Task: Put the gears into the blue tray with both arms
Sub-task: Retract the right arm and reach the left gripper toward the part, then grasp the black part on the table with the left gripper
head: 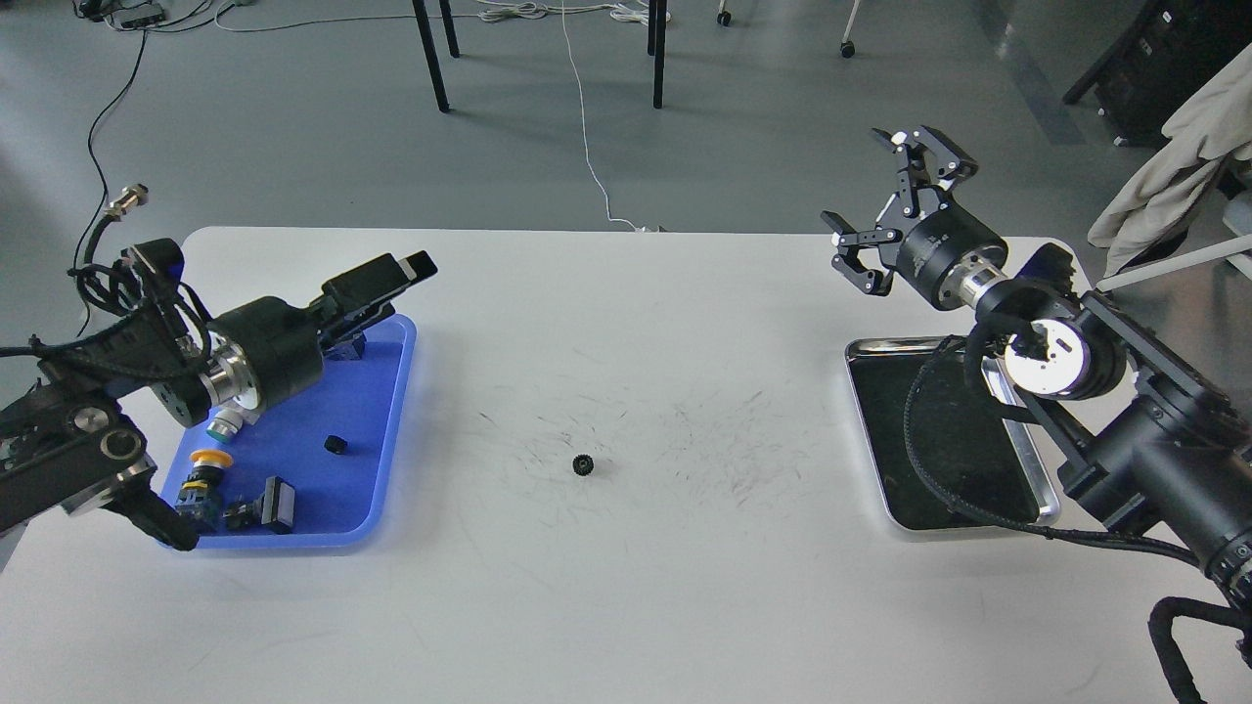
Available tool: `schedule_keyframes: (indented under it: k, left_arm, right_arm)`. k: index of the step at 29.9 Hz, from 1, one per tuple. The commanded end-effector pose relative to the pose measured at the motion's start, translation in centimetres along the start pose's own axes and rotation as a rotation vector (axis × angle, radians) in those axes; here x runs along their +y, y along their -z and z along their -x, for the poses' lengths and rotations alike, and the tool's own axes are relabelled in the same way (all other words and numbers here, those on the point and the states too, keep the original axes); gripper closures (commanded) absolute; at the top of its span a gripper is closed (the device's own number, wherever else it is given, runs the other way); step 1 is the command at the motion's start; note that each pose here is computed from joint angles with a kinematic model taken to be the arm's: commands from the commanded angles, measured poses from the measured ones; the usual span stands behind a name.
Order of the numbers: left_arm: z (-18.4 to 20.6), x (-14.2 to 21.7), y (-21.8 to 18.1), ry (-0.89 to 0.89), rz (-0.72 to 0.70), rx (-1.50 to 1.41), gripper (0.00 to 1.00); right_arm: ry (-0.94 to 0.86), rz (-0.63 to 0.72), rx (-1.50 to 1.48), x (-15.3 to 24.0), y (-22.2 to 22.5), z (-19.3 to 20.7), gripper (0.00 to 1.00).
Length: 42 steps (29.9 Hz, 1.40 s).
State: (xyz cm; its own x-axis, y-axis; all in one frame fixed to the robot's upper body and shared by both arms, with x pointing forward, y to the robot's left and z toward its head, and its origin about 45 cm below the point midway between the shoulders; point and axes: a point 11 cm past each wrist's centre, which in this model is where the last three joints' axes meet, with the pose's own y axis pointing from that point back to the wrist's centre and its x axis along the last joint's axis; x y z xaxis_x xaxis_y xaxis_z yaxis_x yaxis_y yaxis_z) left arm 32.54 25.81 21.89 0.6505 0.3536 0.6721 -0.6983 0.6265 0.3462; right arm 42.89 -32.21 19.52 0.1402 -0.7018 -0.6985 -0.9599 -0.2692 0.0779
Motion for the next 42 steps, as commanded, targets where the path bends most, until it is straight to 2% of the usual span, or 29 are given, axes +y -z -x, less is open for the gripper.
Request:
schedule_keyframes:
  k: [1, 5, 11, 15, 19, 22, 28, 32, 38, 42]
  left_arm:
    - [3.4, -1.7, -1.7, 0.020, 0.082, -0.232, 0.02]
    - [6.6, -3.3, -3.0, 0.075, 0.153, -0.445, 0.02]
    - [9.8, -5.3, -3.3, 0.126, 0.215, -0.763, 0.02]
    - [11.3, -6.4, -3.4, 0.136, 0.217, -0.728, 0.02]
    - [12.7, -6.6, -1.5, 0.168, 0.169, -0.698, 0.04]
    - [13.6, -7.1, -1.6, 0.178, 0.194, -0.682, 0.05]
    - [14.2, -8.5, -0.9, 0.150, 0.180, -0.666, 0.07]
    - [14.4, -8.6, -0.3, 0.153, 0.162, -0.664, 0.12]
    - [14.8, -8.7, 0.4, 0.159, 0.142, -0.657, 0.29]
    - [15.0, -9.0, 0.6, 0.162, 0.135, -0.653, 0.32]
  right_arm:
    - [-0.028, -0.046, -0.126, 3.7, -0.7, -4.0, 0.04]
    - [-0.076, -0.038, -0.146, 5.9, -2.1, -6.7, 0.04]
    - [-0.059, -0.032, -0.156, 6.6, -2.7, -6.9, 0.04]
    - [-0.040, -0.022, -0.155, 6.4, -3.0, -6.2, 0.04]
    - [-0.003, -0.023, -0.157, 6.0, -2.9, -5.1, 0.04]
    - [0.010, -0.023, -0.160, 5.8, -3.0, -4.6, 0.04]
    - [0.012, -0.025, -0.161, 5.7, -3.0, -4.6, 0.04]
    - [0.016, -0.025, -0.156, 5.7, -2.8, -4.5, 0.04]
    - [0.037, -0.028, -0.151, 5.4, -2.5, -3.8, 0.04]
    - [0.039, -0.028, -0.149, 5.3, -2.5, -3.7, 0.04]
